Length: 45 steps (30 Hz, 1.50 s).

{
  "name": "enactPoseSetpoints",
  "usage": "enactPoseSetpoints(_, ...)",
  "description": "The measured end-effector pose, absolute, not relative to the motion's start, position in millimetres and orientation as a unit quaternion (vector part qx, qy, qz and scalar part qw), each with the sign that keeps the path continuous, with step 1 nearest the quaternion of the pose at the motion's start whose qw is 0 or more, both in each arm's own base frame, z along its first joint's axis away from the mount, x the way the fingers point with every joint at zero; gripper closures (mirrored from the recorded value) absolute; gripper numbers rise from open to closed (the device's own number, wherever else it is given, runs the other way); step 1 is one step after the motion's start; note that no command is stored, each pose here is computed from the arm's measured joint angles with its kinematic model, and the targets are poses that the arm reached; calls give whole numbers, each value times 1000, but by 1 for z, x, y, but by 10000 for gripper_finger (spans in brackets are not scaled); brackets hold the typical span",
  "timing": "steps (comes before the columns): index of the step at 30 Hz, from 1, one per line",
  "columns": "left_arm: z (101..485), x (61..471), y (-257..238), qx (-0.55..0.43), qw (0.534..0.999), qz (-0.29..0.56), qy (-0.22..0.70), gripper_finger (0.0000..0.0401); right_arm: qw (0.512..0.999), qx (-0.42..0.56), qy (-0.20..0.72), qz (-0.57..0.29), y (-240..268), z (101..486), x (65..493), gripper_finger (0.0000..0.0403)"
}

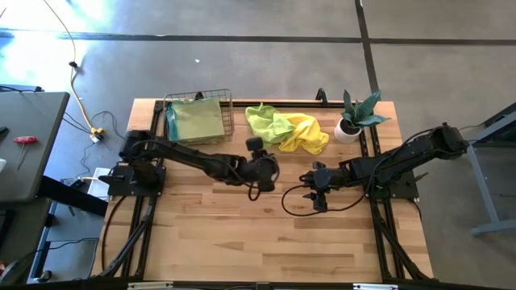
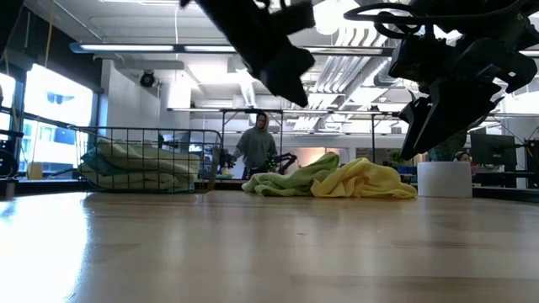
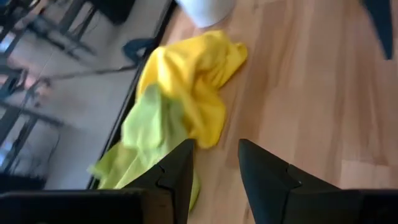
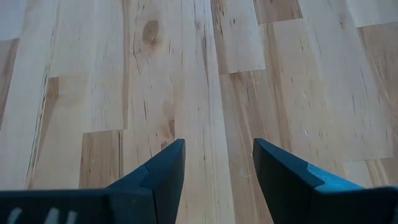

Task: Fold microfiber towels
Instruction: Fold the light green towel

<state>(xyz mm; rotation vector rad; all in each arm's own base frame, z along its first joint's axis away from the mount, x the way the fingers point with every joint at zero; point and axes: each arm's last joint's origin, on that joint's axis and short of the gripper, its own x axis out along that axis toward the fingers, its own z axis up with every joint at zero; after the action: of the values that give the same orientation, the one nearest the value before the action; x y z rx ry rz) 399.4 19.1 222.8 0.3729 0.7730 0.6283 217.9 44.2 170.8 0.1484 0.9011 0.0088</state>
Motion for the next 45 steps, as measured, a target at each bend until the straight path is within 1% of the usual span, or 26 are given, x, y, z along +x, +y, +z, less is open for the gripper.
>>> enactPoseSetpoints(4, 210, 413, 34, 207, 871, 262, 360, 284, 898, 72, 435, 4, 44, 171, 218, 221)
enactPoseSetpoints(9, 197, 423, 69, 231, 878, 232, 348, 284, 898, 72, 435, 4, 44, 171, 218, 221)
enactPoseSetpoints(16, 172, 425, 133, 202, 892, 240, 325, 284, 898, 72, 435, 4, 44, 171, 218, 221)
enactPoseSetpoints(22, 161, 419, 165, 189, 888, 269, 321, 284, 898, 72, 435, 4, 44, 171, 218, 221)
enactPoseSetpoints(28, 157, 414, 176, 171, 900, 229, 328, 284, 898, 72, 435, 4, 44, 171, 218, 221)
enactPoseSetpoints(32, 157, 412, 182, 167, 903, 226, 324, 284, 898, 72, 435, 4, 44, 171, 218, 221)
enactPoseSetpoints(36, 148, 410, 189, 149, 908, 214, 329, 284, 898, 72, 435, 4, 44, 171, 218, 221)
enactPoseSetpoints(41, 144, 412, 192, 159, 894, 238, 345, 284, 898, 72, 435, 4, 44, 171, 218, 221)
enactPoseSetpoints(45, 143, 411, 192, 136, 894, 248, 348, 284, 898, 72, 435, 4, 44, 171, 218, 221)
